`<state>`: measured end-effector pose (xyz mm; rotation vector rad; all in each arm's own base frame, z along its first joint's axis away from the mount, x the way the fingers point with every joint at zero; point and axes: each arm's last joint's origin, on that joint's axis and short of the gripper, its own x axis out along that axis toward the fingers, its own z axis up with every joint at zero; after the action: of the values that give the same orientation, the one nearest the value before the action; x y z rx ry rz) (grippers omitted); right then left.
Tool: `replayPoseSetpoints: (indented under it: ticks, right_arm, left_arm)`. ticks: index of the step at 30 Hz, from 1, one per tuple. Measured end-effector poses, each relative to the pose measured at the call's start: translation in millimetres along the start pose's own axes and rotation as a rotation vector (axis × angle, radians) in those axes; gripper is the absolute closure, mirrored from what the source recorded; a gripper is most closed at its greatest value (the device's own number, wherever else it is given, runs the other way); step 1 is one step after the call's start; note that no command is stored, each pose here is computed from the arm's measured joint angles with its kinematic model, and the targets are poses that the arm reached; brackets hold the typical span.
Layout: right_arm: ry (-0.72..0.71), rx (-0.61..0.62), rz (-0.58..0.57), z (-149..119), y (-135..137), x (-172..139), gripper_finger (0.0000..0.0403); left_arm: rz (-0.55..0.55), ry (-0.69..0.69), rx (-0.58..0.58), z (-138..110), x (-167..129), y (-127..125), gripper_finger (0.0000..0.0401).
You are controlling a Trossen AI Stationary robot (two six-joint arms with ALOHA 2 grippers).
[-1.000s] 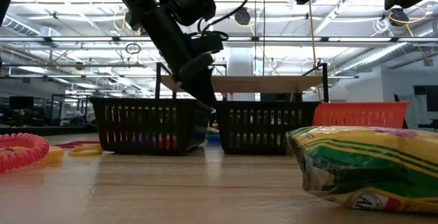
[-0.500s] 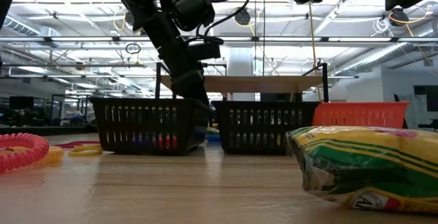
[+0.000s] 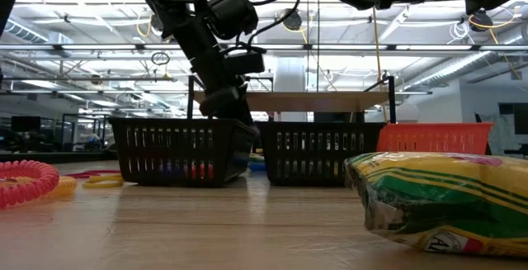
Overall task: Pick & Place Office Desk Supplies
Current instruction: Put the crayon box into the right black basket
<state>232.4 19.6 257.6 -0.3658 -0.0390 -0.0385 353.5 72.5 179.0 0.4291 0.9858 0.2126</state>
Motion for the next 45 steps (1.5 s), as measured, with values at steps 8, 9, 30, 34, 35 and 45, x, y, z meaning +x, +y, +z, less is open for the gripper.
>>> replayPoseSetpoints:
  ticks: [8, 9, 30, 34, 35, 45]
  right_arm:
    - [0.012, 0.0, 0.005, -1, 0, 0, 0.0232]
    - [0.013, 0.0, 0.005, -1, 1, 0, 0.0232]
    - [0.065, -0.096, 0.029, -6, 3, 0, 0.0232]
    - [0.086, -0.09, 0.038, -9, 3, 0, 0.0232]
    - [0.093, -0.091, 0.04, -9, 3, -1, 0.0232]
    - [0.108, -0.091, 0.047, -11, 4, -1, 0.0232]
  left_arm:
    - [-0.029, -0.016, 0.12, 7, -4, -18, 0.0178]
    - [-0.027, -0.02, 0.156, 8, -5, -21, 0.0178]
    - [0.029, 0.083, 1.017, 5, 11, -40, 0.0178]
    - [0.085, 0.13, 1.002, 2, 25, -35, 0.0178]
    - [0.092, 0.14, 1.0, 1, 28, -34, 0.0178]
    - [0.088, 0.138, 0.954, -4, 34, -22, 0.0178]
